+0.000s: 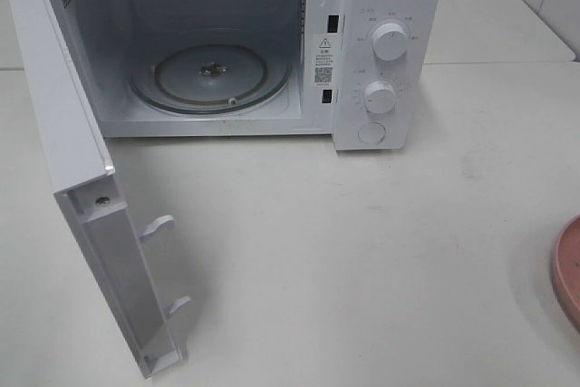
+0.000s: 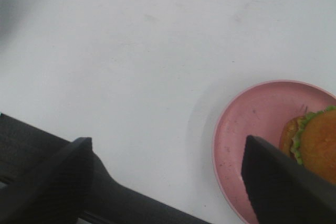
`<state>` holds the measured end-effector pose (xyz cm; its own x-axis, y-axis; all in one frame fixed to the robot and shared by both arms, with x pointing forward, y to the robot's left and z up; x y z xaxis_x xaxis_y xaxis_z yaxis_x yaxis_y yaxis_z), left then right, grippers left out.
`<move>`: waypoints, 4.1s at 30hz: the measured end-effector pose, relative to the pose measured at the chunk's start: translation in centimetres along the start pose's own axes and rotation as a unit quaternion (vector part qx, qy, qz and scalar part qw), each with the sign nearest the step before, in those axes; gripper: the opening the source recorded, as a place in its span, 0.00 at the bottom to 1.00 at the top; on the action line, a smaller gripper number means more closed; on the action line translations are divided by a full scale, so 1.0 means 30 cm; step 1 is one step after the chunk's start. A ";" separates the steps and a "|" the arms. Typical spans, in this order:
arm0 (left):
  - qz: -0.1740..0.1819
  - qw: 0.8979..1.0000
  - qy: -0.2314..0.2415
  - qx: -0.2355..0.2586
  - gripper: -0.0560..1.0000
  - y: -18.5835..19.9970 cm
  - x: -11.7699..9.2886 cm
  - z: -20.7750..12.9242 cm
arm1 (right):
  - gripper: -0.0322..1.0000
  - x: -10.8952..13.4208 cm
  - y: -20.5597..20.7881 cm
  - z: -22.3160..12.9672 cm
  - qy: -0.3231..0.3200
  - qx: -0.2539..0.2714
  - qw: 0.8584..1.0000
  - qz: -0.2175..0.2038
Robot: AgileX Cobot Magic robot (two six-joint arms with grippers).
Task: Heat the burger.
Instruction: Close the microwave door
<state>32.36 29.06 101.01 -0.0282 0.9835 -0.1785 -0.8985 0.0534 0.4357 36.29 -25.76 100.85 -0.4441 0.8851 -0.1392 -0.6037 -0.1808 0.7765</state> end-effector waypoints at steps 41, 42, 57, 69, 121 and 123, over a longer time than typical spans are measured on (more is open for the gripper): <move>0.000 1.000 0.000 0.000 0.99 0.000 0.000 0.000 | 0.76 -0.038 0.088 -0.188 -0.118 -0.152 0.974 -0.121; 0.000 1.000 0.000 0.000 0.99 0.000 0.000 0.000 | 0.76 -0.038 0.088 -0.188 -0.118 -0.152 0.974 -0.121; 0.000 1.000 0.000 0.000 0.99 0.000 0.000 0.000 | 0.76 -0.038 0.088 -0.188 -0.118 -0.152 0.974 -0.121; 0.000 1.000 0.000 0.000 0.99 0.000 0.000 0.000 | 0.76 -0.038 0.088 -0.188 -0.118 -0.152 0.974 -0.121; 0.009 0.990 -0.053 -0.131 0.05 -0.571 0.042 0.142 | 0.76 -0.038 0.088 -0.188 -0.118 -0.152 0.974 -0.121; -0.011 0.992 -0.048 -0.117 0.05 -0.603 0.020 0.129 | 0.76 -0.038 0.088 -0.188 -0.118 -0.152 0.974 -0.121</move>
<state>50.30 29.36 96.44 0.0239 0.9952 -0.0949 -0.9760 0.0438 0.2131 31.47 -29.66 99.60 -0.1216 0.9849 -0.1233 -0.8554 -0.0410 0.5164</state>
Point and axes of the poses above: a point on each arm's last joint axis where the gripper is mounted, y pointing back along that axis away from the gripper, x along the wrist's bending axis when the last joint is at zero, z = x × y, the point moved 10 cm from there along -y, pointing out along that axis toward the gripper, and after that the axes turned 9 degrees about y, right-handed, at the moved point
